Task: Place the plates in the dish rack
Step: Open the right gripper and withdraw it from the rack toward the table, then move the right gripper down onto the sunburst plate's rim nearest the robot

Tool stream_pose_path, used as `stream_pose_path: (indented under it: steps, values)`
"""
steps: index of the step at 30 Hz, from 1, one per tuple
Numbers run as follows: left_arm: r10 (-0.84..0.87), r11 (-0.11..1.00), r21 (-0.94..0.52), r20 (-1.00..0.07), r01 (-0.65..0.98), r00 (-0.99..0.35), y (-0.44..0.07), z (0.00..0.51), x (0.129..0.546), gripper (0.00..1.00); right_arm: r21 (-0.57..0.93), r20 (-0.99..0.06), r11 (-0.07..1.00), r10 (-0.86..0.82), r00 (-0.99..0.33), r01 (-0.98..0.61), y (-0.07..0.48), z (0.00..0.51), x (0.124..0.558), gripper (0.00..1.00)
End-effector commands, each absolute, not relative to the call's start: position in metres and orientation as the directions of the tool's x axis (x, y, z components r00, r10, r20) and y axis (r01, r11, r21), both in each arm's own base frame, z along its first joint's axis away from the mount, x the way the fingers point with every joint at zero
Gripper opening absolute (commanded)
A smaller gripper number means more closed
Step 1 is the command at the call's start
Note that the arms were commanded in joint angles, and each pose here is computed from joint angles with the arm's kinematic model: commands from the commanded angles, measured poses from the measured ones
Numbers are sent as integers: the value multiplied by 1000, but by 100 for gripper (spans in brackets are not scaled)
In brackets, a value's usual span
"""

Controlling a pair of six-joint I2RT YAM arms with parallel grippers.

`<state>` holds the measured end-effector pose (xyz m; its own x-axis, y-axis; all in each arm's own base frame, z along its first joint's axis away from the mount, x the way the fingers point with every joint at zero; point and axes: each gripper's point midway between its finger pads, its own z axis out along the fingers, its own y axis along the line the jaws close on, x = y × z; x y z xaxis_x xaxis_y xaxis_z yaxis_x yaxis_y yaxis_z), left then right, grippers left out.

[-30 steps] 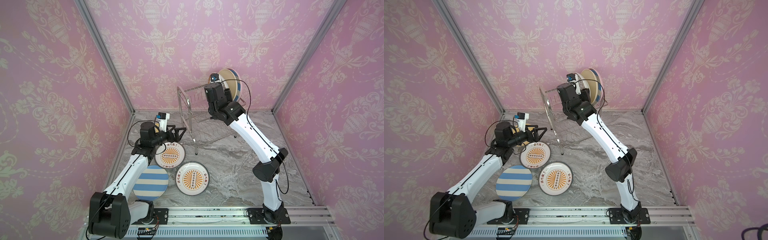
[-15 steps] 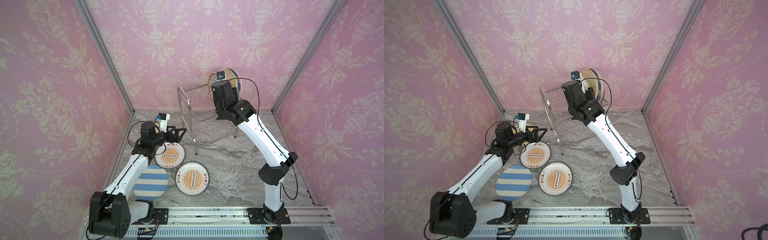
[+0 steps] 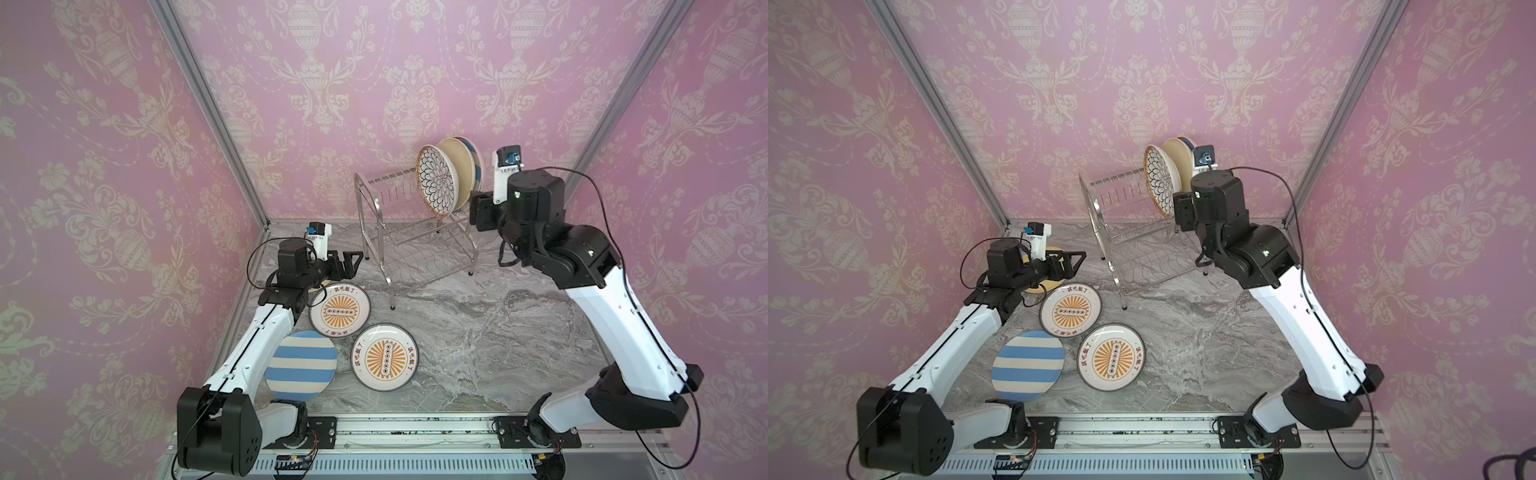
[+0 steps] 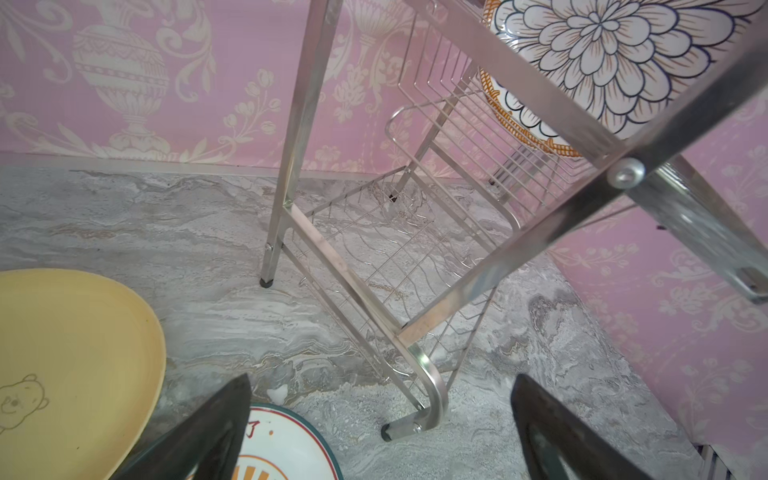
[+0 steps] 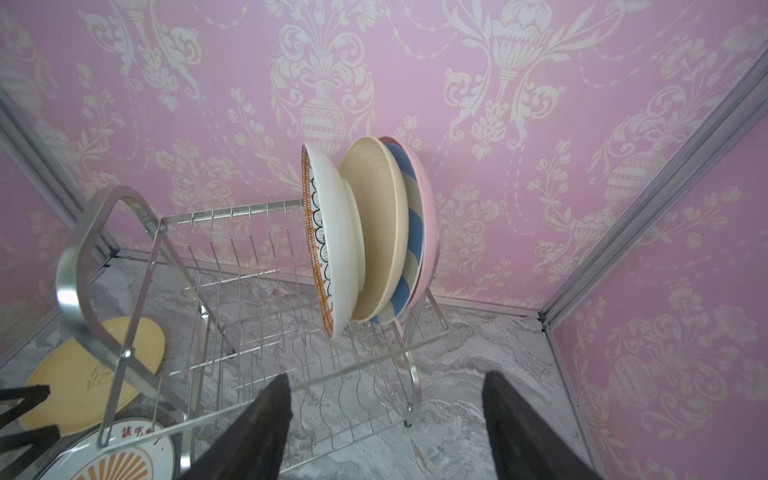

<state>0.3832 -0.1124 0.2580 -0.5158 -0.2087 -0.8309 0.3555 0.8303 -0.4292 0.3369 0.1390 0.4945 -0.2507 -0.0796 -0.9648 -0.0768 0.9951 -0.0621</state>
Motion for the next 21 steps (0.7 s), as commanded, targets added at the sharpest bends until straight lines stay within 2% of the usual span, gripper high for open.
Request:
stream_pose_path:
  steps: [1,5,9,14,17,21]
  values:
    - [-229,865,-426,-806,265,-546,-97,252,382,99,102,-903,967,-7,-430,-231,143,437,301,75]
    - [-259,859,-456,-777,231,-573,-95,243,370,99,283,-771,922,55,-634,-265,149,345,265,75]
    - [-304,859,-485,-742,165,-597,-89,228,354,99,426,-638,859,64,-768,-283,171,262,241,74]
    - [-367,824,-559,-652,93,-663,-92,188,329,99,550,-556,791,106,-824,-269,187,198,225,74]
    - [-403,806,-590,-615,56,-678,-94,168,314,99,667,-503,704,184,-844,-244,208,165,220,73]
    - [-385,834,-550,-627,35,-677,-95,150,300,99,636,-476,728,108,-873,-257,229,121,209,72]
